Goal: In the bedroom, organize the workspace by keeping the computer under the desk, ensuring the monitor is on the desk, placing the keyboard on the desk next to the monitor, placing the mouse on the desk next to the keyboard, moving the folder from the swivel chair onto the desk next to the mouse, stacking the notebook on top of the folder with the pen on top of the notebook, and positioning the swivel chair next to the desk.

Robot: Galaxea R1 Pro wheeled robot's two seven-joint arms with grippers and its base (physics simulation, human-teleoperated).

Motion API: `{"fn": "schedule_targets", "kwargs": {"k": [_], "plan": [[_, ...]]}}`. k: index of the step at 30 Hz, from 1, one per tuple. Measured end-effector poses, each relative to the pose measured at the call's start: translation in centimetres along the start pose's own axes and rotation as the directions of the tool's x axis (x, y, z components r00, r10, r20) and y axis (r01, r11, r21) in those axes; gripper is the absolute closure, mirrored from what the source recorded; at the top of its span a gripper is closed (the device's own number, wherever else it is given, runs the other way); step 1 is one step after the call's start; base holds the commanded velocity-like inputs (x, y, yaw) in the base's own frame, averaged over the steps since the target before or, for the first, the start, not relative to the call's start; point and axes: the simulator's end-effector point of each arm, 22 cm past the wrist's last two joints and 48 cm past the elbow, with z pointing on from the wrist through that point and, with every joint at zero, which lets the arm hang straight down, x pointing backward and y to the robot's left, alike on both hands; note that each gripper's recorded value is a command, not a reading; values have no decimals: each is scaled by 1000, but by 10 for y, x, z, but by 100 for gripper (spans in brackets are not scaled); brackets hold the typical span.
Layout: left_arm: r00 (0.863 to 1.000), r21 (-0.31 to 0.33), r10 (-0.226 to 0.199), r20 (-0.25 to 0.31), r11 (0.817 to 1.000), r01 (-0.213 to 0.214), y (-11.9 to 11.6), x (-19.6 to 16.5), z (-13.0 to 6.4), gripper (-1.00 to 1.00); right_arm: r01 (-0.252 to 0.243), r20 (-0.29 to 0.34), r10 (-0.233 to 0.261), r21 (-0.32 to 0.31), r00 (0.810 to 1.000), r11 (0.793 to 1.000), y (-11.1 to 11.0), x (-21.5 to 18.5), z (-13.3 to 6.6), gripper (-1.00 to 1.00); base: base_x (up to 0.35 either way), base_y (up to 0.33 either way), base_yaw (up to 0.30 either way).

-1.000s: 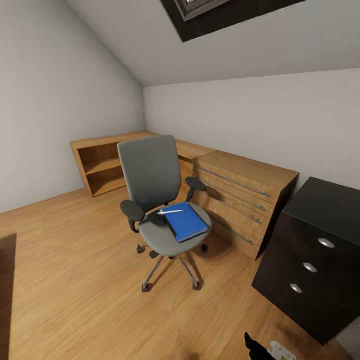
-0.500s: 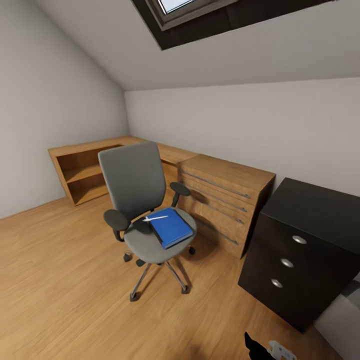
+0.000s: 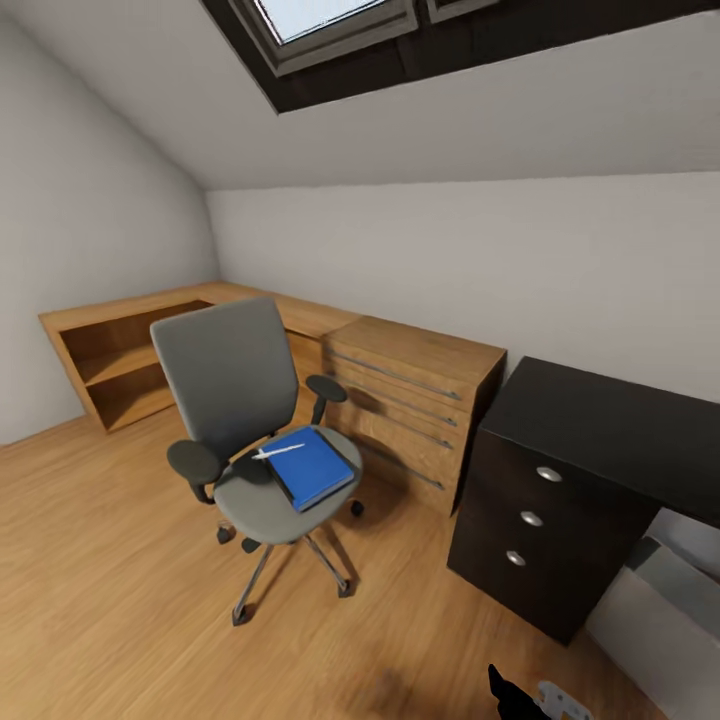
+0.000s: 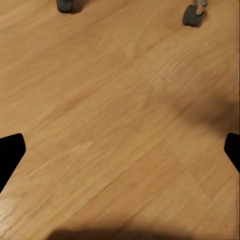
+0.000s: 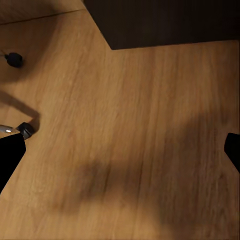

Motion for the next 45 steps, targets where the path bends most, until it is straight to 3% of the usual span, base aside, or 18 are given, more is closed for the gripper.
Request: {"fn": "schedule_targets", "kwargs": {"k": [15, 25, 34, 45], "plan": [[1000, 4, -3, 2, 1000, 3, -6, -20, -21, -100, -1, 2, 1, -2, 1000, 1000, 13, -21, -17, -100, 0, 0, -219], [1000, 2, -4, 8, 1000, 4, -8, -33, -35, -100, 0, 1, 0, -3, 1000, 1000, 20, -34, -29, -100, 0, 0, -79], [1000, 1, -4, 9, 1000, 4, -10, -44, -47, -100, 58, -16, -59, -32, 998, 998, 33, -40, -39, -100, 0, 0, -6], [1000, 1, -4, 10, 1000, 4, -13, -56, -62, -100, 72, -20, -73, -39, 997, 997, 41, -52, -51, -100, 0, 0, 0]]}}
